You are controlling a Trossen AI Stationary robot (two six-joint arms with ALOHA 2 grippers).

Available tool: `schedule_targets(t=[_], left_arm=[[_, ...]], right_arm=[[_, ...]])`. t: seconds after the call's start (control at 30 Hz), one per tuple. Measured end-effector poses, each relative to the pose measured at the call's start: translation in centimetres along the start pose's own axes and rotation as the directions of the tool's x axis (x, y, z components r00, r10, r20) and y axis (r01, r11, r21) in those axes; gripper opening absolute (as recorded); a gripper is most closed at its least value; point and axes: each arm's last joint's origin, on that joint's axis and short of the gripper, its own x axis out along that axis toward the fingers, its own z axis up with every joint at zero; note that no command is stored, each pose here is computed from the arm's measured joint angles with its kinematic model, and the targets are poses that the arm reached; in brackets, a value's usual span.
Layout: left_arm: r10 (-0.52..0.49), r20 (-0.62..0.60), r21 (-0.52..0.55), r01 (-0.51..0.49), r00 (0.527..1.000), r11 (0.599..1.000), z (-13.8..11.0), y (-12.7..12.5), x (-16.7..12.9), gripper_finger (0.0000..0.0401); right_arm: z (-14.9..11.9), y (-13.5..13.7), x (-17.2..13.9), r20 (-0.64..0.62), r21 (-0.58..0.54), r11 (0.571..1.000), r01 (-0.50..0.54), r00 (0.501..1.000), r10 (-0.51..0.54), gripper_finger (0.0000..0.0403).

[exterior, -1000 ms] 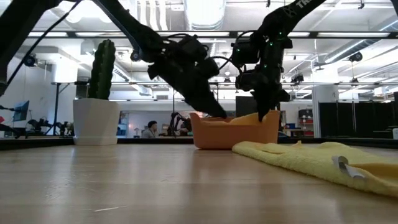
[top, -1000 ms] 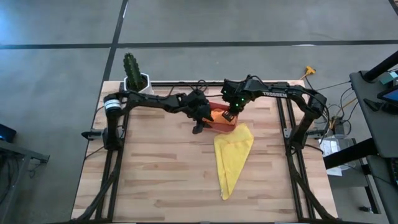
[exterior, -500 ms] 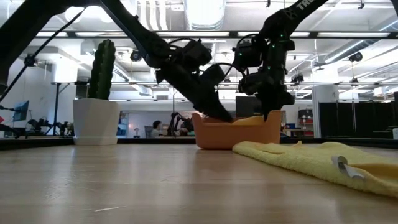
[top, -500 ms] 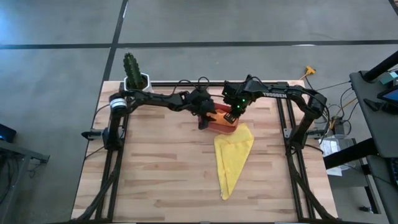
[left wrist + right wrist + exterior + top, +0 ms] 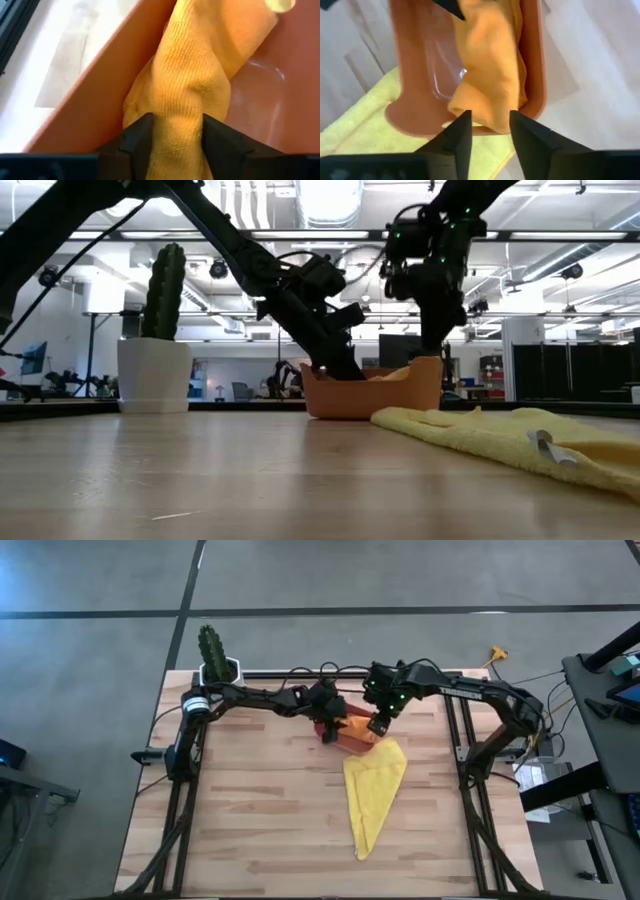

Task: Roll microfiber towels into tight, uniform cylinder then place into a basket
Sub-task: Put the orange towel into the orange bin

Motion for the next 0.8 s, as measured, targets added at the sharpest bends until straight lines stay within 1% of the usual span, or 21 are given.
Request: schedule_targets(t=[0.13,0.27,0.37,0.43,0.5,0.6,0.7,0.8], left_arm=[[-0.003,-0.017,-0.007,0.003,1.000,1.000,0.5,0.3,-0.3,0.0086],[0.000,-0.012,-0.006,0.000,1.000,1.000,1.0,0.6,-0.5,0.0033],[0.006,0.004,-0.003,-0.006,1.000,1.000,1.6,0.8,-0.6,0.0008],[0.008,0.014,0.008,-0.008,1.000,1.000,1.9,0.8,-0.7,0.0006],[0.003,0.018,0.027,-0.004,1.000,1.000,2.1,0.9,-0.8,0.0013],[-0.007,-0.012,0.049,0.007,1.000,0.999,1.9,0.9,-0.9,0.0026],[-0.023,-0.060,0.041,0.026,0.998,0.999,1.5,0.8,-1.0,0.0032],[-0.039,-0.109,0.046,0.044,0.993,0.998,1.0,0.8,-1.1,0.0033]], right_arm=[[-0.1,0.5,-1.1,0.053,-0.043,0.999,-0.004,0.999,0.007,0.0150],[0.5,1.5,-1.2,0.131,-0.136,0.991,-0.008,0.991,0.026,0.0149],[1.3,2.1,-0.4,0.170,-0.213,0.977,0.000,0.985,0.037,0.0140],[1.6,2.1,0.7,0.158,-0.234,0.971,0.042,0.987,-0.005,0.0133],[1.8,1.7,2.0,0.118,-0.226,0.970,0.095,0.991,-0.069,0.0128],[1.8,1.0,4.0,0.043,-0.192,0.974,0.117,0.993,-0.111,0.0119],[1.9,0.8,5.5,-0.004,-0.158,0.983,0.097,0.995,-0.099,0.0111],[2.1,0.9,6.8,-0.030,-0.154,0.988,0.005,1.000,-0.010,0.0102]])
